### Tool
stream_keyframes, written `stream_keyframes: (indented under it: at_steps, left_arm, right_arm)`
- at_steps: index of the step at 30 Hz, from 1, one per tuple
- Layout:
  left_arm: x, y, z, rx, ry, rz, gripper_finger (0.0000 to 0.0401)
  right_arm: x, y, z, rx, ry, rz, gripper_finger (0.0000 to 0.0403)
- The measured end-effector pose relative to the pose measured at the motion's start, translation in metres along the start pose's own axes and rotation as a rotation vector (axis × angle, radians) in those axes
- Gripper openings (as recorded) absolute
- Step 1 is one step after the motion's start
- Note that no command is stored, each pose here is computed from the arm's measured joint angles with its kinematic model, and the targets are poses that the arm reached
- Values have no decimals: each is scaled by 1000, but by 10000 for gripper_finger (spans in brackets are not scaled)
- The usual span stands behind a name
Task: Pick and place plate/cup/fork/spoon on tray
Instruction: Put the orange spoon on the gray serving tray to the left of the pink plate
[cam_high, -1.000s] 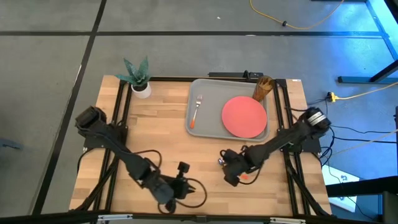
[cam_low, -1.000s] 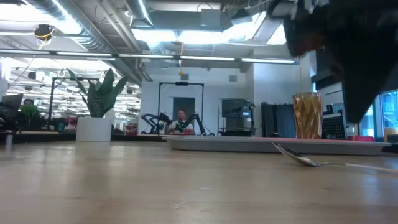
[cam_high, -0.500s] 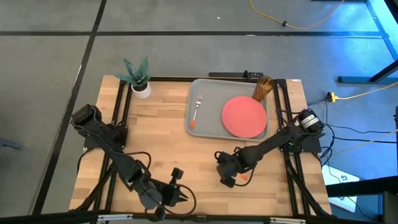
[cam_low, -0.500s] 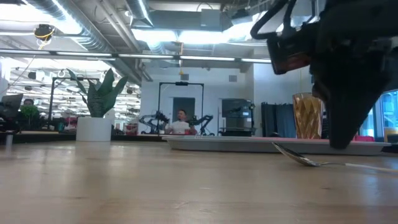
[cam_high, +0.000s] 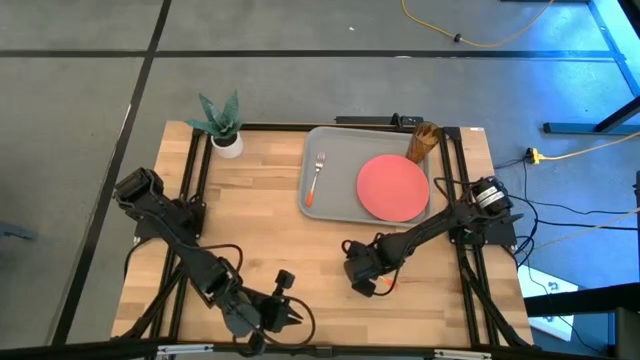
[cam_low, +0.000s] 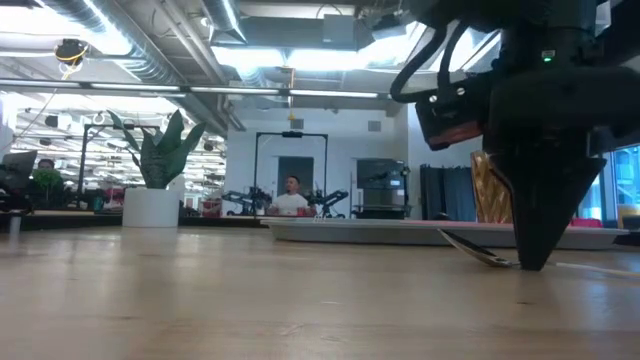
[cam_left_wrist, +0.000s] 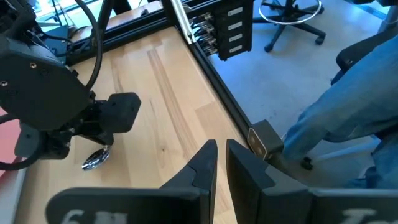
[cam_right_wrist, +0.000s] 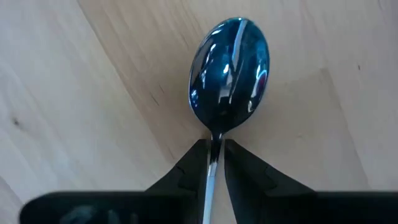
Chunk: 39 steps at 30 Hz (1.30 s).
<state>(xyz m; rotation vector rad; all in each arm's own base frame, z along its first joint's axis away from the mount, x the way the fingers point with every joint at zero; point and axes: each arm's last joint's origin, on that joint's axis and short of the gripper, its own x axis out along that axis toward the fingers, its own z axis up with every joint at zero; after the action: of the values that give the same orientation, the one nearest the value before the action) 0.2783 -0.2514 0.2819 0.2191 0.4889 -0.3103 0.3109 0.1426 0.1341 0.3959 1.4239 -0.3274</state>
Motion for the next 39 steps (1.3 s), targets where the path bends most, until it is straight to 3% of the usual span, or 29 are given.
stream_keyframes:
  at_steps: [4,9,18,22,29,39]
  left_arm:
    - [0,0,0,0,0,0,27]
    - [0,0,0,1,0,0,27]
    - [-1,-1,-1,6,12,-2,27]
    - [-2,-5,-2,14,15,-10,27]
    - [-6,-12,-3,28,18,-29,27]
    - [-7,-13,-8,48,57,-29,27]
  right_arm:
    - [7,0,0,-16,14,-20,53]
    - [9,-2,3,21,13,-16,8]
    - [-2,0,20,51,26,-22,3]
    - [-14,-1,40,65,-77,-31,2]
    - [-28,-13,70,91,-113,1,1]
    - [-68,-65,137,285,-231,-24,1]
